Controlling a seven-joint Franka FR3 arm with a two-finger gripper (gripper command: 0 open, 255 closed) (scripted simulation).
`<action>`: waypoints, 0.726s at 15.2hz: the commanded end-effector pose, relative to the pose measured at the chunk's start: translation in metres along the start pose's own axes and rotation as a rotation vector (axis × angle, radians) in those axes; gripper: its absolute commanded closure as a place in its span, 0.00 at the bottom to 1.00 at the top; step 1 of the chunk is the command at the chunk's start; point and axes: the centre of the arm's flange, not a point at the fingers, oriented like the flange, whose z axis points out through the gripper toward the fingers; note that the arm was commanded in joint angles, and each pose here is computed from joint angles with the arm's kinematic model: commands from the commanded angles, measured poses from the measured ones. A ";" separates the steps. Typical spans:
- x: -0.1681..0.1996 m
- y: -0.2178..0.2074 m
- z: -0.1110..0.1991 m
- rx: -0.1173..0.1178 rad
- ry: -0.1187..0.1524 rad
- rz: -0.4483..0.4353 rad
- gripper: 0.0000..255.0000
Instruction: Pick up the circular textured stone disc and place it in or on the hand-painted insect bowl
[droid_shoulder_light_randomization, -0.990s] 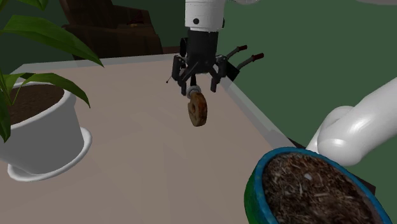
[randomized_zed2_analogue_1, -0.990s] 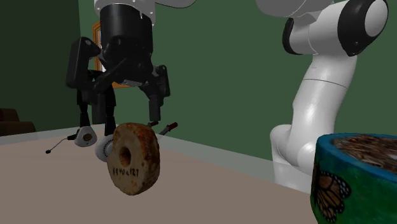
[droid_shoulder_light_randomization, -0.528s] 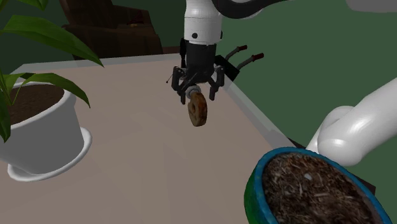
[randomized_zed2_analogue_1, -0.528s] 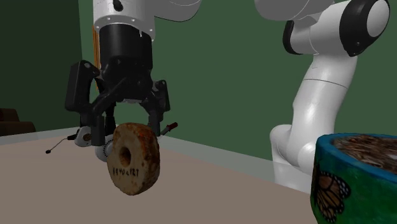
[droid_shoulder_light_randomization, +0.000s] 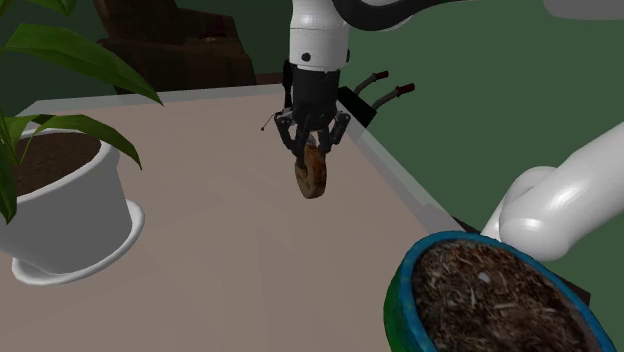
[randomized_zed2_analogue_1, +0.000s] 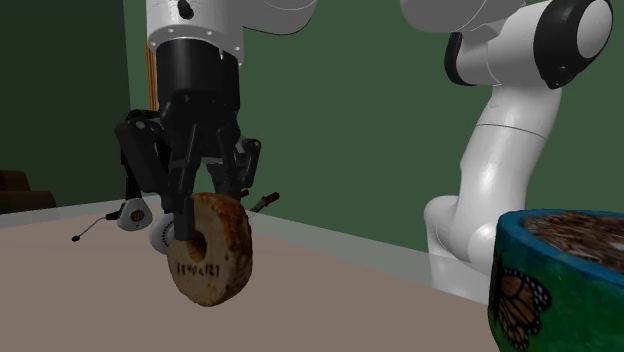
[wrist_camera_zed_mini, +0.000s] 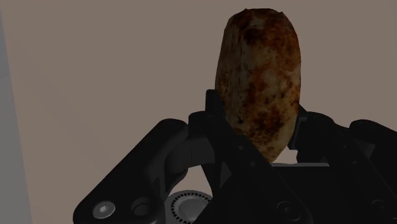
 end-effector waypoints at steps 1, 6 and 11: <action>0.000 0.000 0.000 0.000 0.000 0.000 1.00; 0.000 0.000 0.000 0.000 0.000 0.000 1.00; -0.003 -0.002 -0.021 0.000 0.000 0.000 1.00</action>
